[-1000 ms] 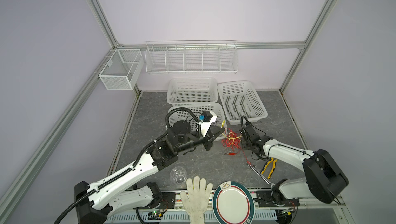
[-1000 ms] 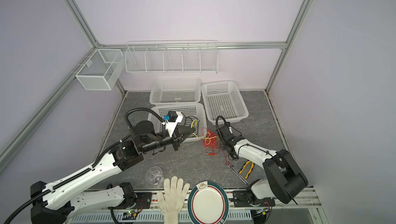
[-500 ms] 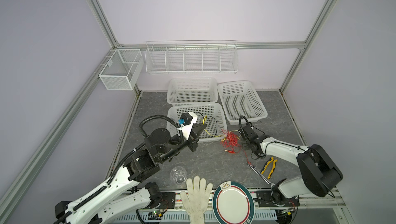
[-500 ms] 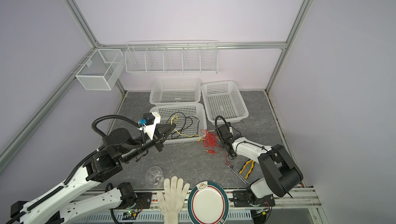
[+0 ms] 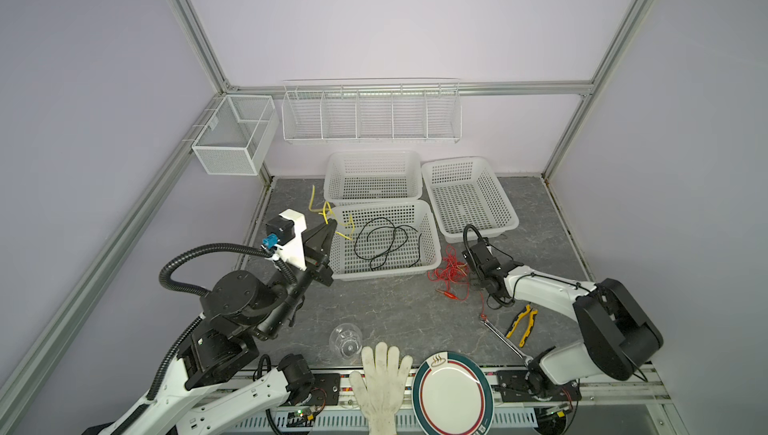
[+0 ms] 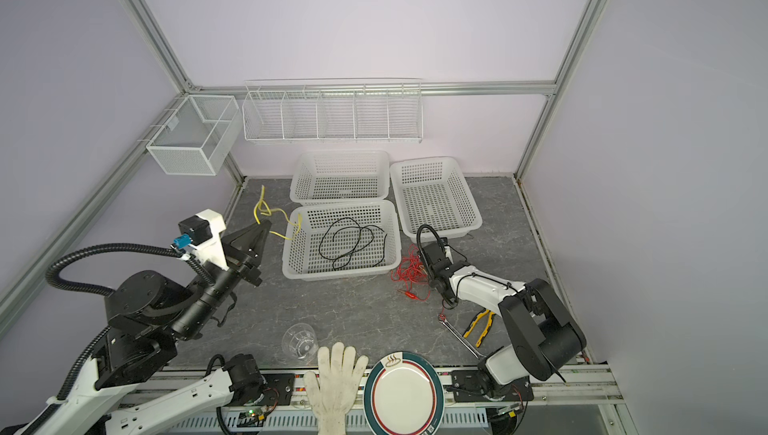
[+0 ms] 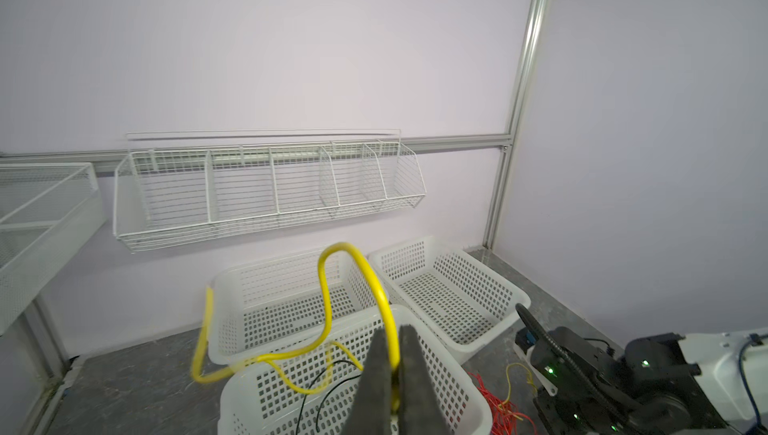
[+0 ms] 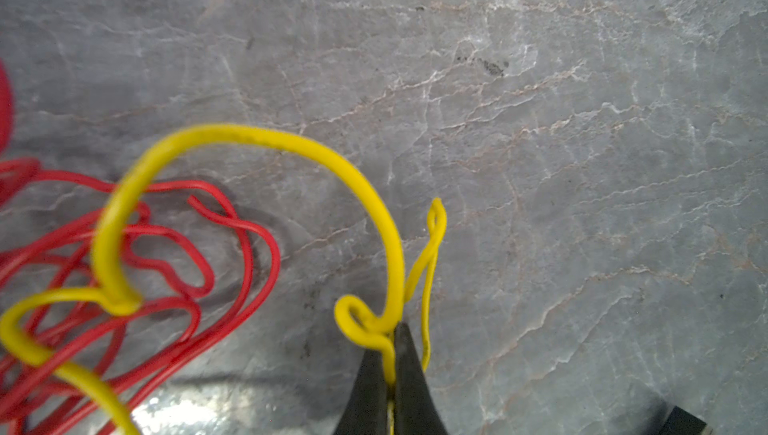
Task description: Untangle the cables
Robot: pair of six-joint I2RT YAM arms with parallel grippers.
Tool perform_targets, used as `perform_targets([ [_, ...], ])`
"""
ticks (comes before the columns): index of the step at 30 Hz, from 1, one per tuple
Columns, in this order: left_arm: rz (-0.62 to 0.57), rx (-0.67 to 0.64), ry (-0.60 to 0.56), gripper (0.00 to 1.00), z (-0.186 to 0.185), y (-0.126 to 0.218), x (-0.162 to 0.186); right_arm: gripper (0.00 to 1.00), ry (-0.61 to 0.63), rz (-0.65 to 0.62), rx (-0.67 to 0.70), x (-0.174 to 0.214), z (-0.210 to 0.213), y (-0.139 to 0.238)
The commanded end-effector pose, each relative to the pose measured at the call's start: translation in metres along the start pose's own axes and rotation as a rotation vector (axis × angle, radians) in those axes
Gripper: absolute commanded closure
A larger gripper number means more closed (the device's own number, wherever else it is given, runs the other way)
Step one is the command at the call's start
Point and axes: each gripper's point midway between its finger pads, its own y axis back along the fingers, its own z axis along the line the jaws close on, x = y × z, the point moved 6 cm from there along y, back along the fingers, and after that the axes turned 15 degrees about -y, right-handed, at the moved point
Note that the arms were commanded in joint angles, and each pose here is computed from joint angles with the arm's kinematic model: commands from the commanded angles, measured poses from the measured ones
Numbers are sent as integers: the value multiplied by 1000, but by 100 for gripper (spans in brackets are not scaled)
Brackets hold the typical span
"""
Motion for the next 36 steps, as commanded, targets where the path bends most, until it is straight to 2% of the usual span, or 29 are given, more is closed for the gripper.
perform_targets([
  [1, 50, -89, -30, 100, 12, 5, 5, 94, -7, 10, 20, 0, -2, -2],
  [7, 62, -182, -23, 100, 13, -11, 10, 94, -9, 9, 6, 0, -1, -1],
  [12, 107, -170, -49, 100, 3, -40, 12, 94, -31, -8, -65, -4, 2, 9],
  [15, 155, -129, -13, 100, 1, -71, 24, 94, -35, -31, -96, -8, 2, 18],
  [21, 177, -21, 104, 100, 1, -124, 47, 93, -48, -88, -162, -18, 0, 40],
  [27, 243, 37, 127, 100, 1, -184, 71, 86, -53, -134, -236, -23, -4, 59],
  [36, 253, 6, 163, 100, 34, -272, 103, 79, -49, -195, -320, -24, -5, 71],
])
